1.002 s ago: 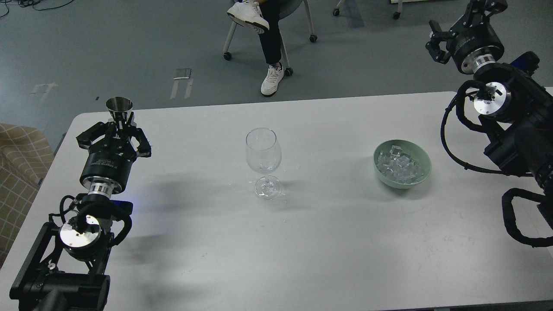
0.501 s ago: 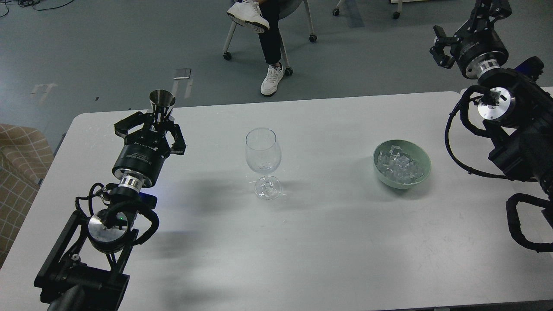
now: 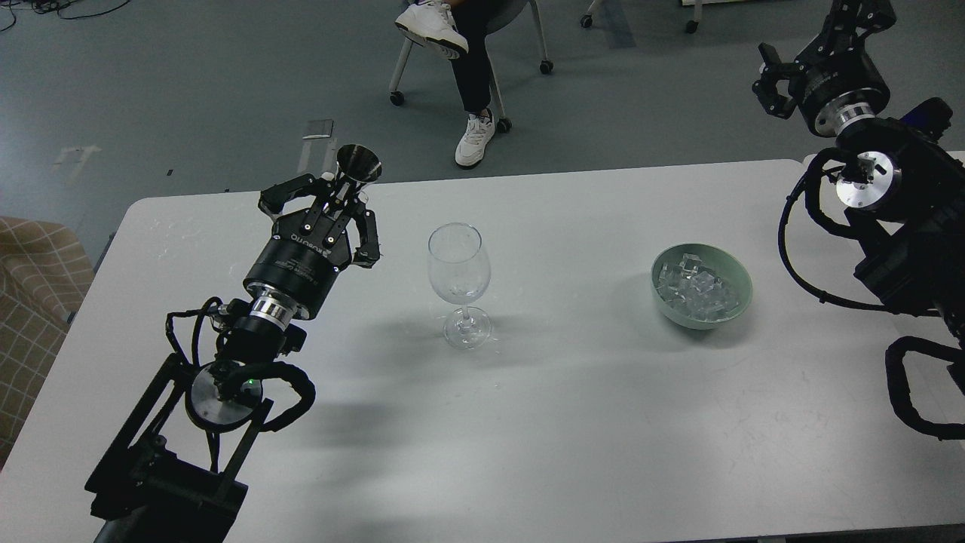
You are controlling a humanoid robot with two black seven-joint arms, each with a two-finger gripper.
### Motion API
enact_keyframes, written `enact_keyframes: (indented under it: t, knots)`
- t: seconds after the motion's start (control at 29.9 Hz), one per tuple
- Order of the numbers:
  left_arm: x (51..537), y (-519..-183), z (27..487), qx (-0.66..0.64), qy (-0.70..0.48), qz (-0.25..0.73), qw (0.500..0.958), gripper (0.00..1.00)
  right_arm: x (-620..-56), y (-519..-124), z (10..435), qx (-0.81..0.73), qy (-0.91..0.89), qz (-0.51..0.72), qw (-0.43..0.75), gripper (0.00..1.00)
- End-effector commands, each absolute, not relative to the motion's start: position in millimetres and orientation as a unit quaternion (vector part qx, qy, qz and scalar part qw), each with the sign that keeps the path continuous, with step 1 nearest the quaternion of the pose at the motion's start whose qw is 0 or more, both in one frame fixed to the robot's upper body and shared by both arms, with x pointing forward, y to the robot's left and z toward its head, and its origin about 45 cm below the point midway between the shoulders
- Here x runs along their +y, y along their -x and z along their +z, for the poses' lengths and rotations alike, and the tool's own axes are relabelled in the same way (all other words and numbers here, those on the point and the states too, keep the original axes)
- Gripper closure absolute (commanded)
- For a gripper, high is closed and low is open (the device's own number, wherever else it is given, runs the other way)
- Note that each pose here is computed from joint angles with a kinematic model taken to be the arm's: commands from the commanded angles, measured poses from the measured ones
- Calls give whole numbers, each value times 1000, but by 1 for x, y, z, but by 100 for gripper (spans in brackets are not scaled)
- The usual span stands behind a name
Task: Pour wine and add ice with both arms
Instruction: 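Tilt the jigger over the wine glass rim with the left gripper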
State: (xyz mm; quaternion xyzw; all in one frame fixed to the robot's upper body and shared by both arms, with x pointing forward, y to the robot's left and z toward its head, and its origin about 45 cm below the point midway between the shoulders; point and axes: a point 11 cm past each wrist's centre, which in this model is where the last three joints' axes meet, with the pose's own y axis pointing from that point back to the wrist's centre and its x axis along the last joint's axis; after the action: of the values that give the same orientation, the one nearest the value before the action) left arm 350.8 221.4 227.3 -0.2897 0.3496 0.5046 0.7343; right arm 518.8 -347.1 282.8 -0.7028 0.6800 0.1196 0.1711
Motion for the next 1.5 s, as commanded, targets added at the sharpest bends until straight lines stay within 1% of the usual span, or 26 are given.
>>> enact_keyframes:
  t: [0.0, 0.47, 0.8, 1.04, 1.3, 1.47]
  knots:
    - [217, -349, 225, 327, 264, 513, 748, 89, -346, -519, 283, 679, 703, 120, 172, 0]
    - [213, -340, 218, 335, 251, 512, 750, 89, -347, -519, 283, 680, 704, 119, 171, 0]
    - [205, -335, 219, 308, 225, 510, 771, 89, -347, -518, 282, 680, 703, 120, 171, 0]
    - [194, -331, 208, 291, 170, 514, 789, 89, -347, -518, 280, 680, 703, 122, 169, 0]
    - [193, -332, 205, 295, 153, 522, 786, 89, -347, -517, 278, 680, 703, 123, 168, 0]
    - [193, -333, 204, 272, 135, 527, 794, 89, -347, -518, 280, 680, 703, 122, 170, 0]
